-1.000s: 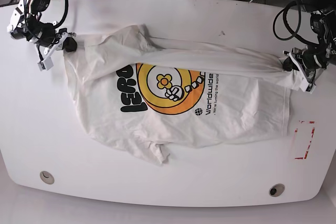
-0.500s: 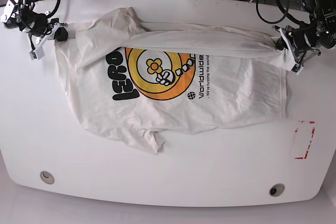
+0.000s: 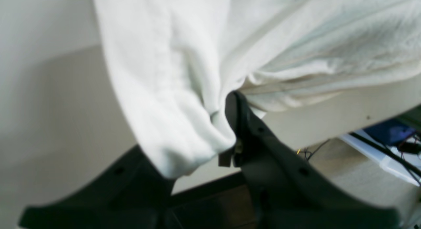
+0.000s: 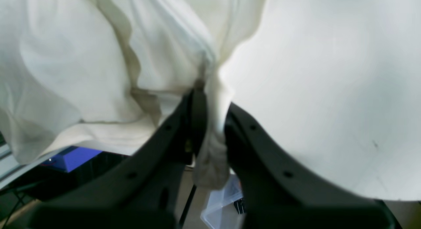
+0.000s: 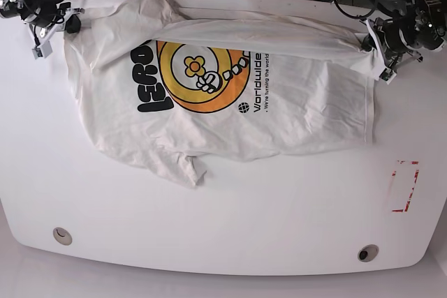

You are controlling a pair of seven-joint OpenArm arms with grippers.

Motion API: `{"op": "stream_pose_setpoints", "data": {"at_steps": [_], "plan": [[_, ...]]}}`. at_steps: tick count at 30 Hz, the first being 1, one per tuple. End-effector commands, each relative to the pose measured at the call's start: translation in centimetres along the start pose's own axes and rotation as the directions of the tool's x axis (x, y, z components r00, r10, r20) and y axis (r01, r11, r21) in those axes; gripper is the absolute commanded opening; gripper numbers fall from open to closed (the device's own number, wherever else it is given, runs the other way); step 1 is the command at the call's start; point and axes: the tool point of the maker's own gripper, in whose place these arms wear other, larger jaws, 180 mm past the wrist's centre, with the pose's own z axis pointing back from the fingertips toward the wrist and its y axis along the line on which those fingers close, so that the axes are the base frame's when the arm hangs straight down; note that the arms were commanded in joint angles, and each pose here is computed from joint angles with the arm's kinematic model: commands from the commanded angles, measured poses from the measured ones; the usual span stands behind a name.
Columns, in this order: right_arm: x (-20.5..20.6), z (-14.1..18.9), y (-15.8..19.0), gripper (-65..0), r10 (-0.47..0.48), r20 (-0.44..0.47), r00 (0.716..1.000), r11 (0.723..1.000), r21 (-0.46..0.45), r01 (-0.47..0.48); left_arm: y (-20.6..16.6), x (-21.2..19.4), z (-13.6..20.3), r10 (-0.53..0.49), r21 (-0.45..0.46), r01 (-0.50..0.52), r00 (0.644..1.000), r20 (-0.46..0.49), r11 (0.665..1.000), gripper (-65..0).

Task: Layout the t-shirt on the table in an organized manner, then fold the t-shirt properly
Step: 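Pull the folded edge away from the hem with both grippers, then release the shirt and move both grippers back toward the hem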

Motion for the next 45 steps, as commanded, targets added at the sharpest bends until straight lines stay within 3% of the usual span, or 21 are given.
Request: {"op": "stream_pose_setpoints", "data": {"at_steps": [1,20,28,37,41,45], "plan": [[0.7,1.2,-1.0,-65.0,-0.001,0.037,0.999,0.999,-0.037,0.002,0.8,-0.1,0.8,-0.021,0.03,0.021,1.0,-0.008,0.999,-57.8],[0.5,1.1,-0.9,-65.0,-0.003,0.036,0.999,0.999,-0.034,0.004,3.3,-3.3,2.6,-0.005,0.095,0.017,0.993,-0.119,0.995,-56.8],[0.6,1.1,-0.8,-65.0,-0.005,0.038,0.999,0.999,-0.032,0.006,3.8,-3.4,2.9,-0.012,0.107,0.026,0.991,-0.132,0.994,-40.6],[0.5,1.2,-0.9,-64.7,-0.008,0.039,0.999,0.999,-0.035,0.009,5.5,-3.2,4.0,-0.041,0.146,0.063,0.988,-0.15,0.987,-30.1],[0.7,1.2,-0.9,-57.5,-0.007,0.045,0.999,0.999,-0.036,0.008,7.3,-3.2,5.4,-0.023,0.199,0.052,0.989,-0.144,0.979,-27.4],[1.6,1.7,-0.7,-43.3,0.022,0.065,0.998,0.999,-0.046,-0.019,9.0,-2.4,6.7,-0.018,0.248,0.048,0.992,-0.122,0.968,-27.2]]}}
